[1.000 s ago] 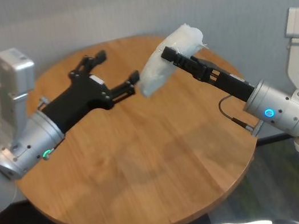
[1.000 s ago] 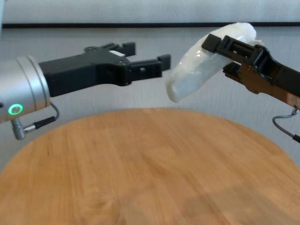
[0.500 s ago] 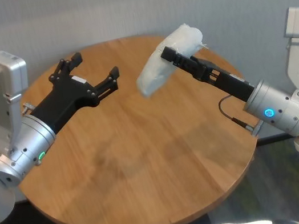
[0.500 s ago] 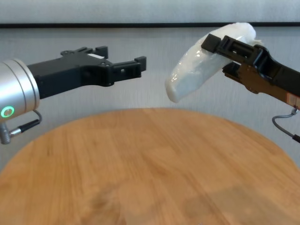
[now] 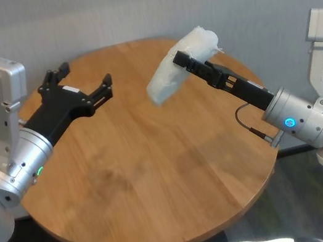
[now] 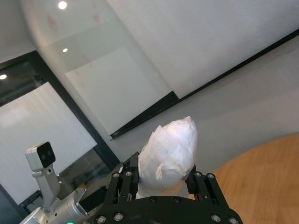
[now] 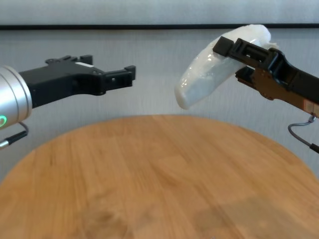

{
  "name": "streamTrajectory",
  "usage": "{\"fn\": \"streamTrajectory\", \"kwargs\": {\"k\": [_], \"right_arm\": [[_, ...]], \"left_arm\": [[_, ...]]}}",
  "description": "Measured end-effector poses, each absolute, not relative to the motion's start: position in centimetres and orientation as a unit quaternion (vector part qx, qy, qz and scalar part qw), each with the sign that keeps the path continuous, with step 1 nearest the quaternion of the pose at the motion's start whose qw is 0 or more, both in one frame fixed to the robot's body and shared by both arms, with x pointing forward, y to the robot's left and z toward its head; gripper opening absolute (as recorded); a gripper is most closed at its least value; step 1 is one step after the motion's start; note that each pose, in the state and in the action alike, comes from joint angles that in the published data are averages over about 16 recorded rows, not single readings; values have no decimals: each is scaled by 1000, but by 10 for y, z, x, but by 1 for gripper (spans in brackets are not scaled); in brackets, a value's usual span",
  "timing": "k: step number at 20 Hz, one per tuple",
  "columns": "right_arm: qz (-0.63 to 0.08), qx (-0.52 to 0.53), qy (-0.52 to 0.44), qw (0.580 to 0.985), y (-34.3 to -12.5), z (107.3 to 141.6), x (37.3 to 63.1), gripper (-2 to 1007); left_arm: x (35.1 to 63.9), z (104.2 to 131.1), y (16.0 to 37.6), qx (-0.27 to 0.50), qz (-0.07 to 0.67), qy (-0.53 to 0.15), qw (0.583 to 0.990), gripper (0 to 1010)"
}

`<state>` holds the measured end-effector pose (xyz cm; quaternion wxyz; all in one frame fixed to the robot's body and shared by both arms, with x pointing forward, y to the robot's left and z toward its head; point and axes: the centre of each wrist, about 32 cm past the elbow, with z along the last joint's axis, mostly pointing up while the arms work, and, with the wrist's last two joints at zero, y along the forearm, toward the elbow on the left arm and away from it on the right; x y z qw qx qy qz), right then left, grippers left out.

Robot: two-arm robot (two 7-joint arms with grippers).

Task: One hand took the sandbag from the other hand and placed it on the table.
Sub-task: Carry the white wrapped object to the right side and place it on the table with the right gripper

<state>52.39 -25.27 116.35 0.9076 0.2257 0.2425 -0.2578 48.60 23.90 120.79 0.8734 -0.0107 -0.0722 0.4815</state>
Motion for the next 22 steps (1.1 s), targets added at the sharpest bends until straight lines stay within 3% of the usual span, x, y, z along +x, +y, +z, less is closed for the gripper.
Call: {"fn": "streamTrajectory", "kwargs": {"k": [22], "right_arm": [[-286, 203, 228, 908, -261, 1166, 530, 545]], "left_arm": [[478, 1208, 238, 3, 528, -70, 846, 1000]]}}
